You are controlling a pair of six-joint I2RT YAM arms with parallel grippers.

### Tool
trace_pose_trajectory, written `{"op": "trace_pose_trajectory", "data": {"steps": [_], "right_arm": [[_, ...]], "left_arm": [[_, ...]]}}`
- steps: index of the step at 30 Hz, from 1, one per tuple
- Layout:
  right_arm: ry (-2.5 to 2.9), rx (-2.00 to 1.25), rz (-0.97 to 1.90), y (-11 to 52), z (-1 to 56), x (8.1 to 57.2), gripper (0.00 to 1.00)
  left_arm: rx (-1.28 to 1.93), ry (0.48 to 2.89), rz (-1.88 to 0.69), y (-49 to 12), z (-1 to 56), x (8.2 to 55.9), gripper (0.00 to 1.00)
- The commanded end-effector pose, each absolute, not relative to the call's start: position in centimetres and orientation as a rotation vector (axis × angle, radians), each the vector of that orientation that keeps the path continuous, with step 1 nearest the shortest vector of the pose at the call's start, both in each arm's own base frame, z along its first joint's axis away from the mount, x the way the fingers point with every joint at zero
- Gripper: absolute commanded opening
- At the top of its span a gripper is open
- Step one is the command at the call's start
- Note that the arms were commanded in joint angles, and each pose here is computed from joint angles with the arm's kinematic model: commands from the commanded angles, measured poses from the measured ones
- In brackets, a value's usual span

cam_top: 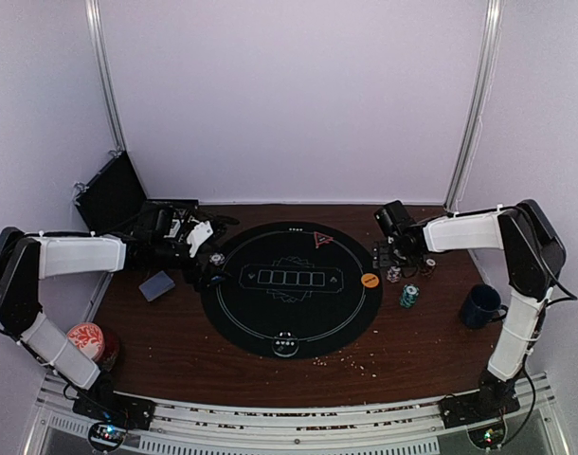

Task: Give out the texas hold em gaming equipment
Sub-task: Pick up the pile of poker chips from the pile of poker chips.

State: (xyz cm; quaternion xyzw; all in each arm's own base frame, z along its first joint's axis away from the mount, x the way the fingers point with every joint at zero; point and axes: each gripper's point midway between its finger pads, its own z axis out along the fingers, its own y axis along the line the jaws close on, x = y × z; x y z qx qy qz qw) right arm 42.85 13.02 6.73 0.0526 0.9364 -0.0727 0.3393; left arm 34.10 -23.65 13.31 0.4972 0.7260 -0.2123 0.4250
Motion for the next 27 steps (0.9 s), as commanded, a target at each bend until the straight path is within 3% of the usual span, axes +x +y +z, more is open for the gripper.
{"op": "trace_pose_trajectory", "data": {"steps": [1,7,14,27], "right_arm": [[2.432,0.150,-0.174,12.8,6.7,42.7,0.84],[2.445,0.148,-0.177,12.7,6.0,42.4,0.83],[2.446,0.155,-0.178,12.5,5.7,42.2,0.71],[2.453,0.172,-0.199,11.9,4.7,41.5,0.69]], "left_arm": [[1.206,1.738,-0.518,-24.0,14.7,35.0,0.98],[1.199,1.744,-0.522,-24.1,14.5,35.1,0.98],[1.197,1.743,-0.516,-24.0,14.4,35.1,0.98],[1.193,1.749,-0.511,-24.0,14.2,35.3,0.98]]}}
